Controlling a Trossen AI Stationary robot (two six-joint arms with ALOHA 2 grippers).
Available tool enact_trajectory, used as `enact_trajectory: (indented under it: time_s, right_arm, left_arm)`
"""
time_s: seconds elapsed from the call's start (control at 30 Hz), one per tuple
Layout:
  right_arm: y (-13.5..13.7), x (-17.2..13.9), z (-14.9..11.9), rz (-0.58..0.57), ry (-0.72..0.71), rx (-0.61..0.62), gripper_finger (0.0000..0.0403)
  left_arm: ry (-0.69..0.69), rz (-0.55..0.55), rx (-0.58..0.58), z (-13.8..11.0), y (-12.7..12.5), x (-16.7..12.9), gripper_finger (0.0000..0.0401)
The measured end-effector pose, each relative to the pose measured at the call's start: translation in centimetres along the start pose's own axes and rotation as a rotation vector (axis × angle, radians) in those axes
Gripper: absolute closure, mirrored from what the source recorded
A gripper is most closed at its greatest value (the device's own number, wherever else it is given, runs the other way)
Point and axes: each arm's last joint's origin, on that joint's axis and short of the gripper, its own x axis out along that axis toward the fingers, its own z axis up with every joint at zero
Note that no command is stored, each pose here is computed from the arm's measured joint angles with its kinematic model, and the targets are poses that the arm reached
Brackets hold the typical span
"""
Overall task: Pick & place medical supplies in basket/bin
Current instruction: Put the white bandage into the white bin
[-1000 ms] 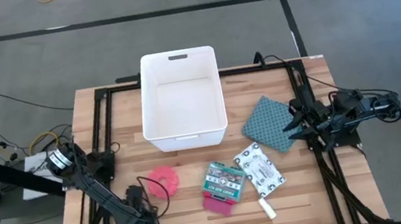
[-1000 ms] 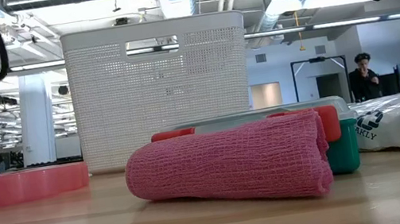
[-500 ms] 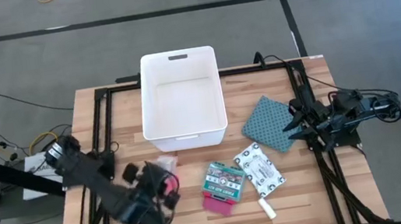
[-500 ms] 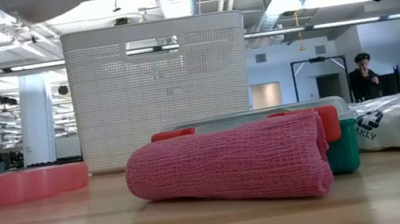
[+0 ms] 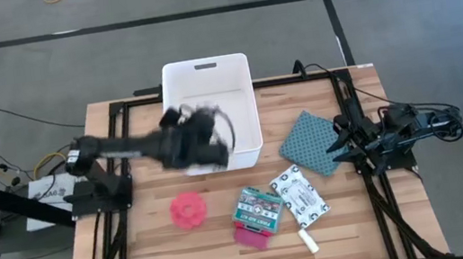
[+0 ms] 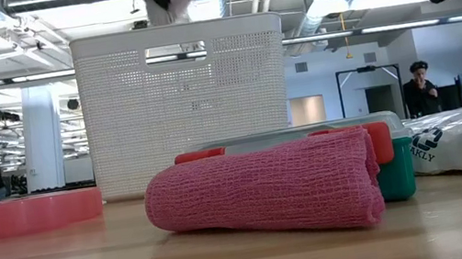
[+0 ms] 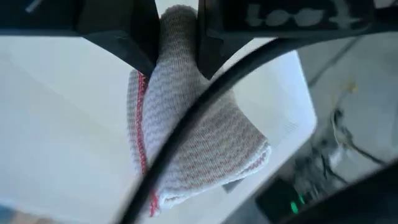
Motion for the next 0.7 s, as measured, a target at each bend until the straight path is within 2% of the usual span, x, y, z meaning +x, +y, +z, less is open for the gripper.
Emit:
enact_trajectory:
  time_s: [0.17,0.3,0.47,0.63,0.7]
  right_arm:
    - [0.0,0.0,0.0,0.0,0.0,0.0,0.0273]
    - [0.0,0.0,0.0,0.0,0.0,0.0,0.0273]
    - [0.0,0.0,0.0,0.0,0.0,0.0,0.0273]
    - [0.0,0.0,0.0,0.0,0.0,-0.002,0.0273]
    - [0.0,0.0,0.0,0.0,-0.002,-0.058,0.0273]
  left_arm:
    - [0.143,-0.148,-0.054,2.6,2.0,6.4,0.035]
    - [0.183,-0.305,-0.17,3.4,3.3,11.0,0.035]
    - [0.263,-0.394,-0.241,1.3,3.6,15.8,0.035]
    - [0.321,-0.371,-0.181,-1.5,3.9,18.7,0.0347]
    - [0.329,-0.362,-0.17,-1.8,4.3,19.2,0.0337]
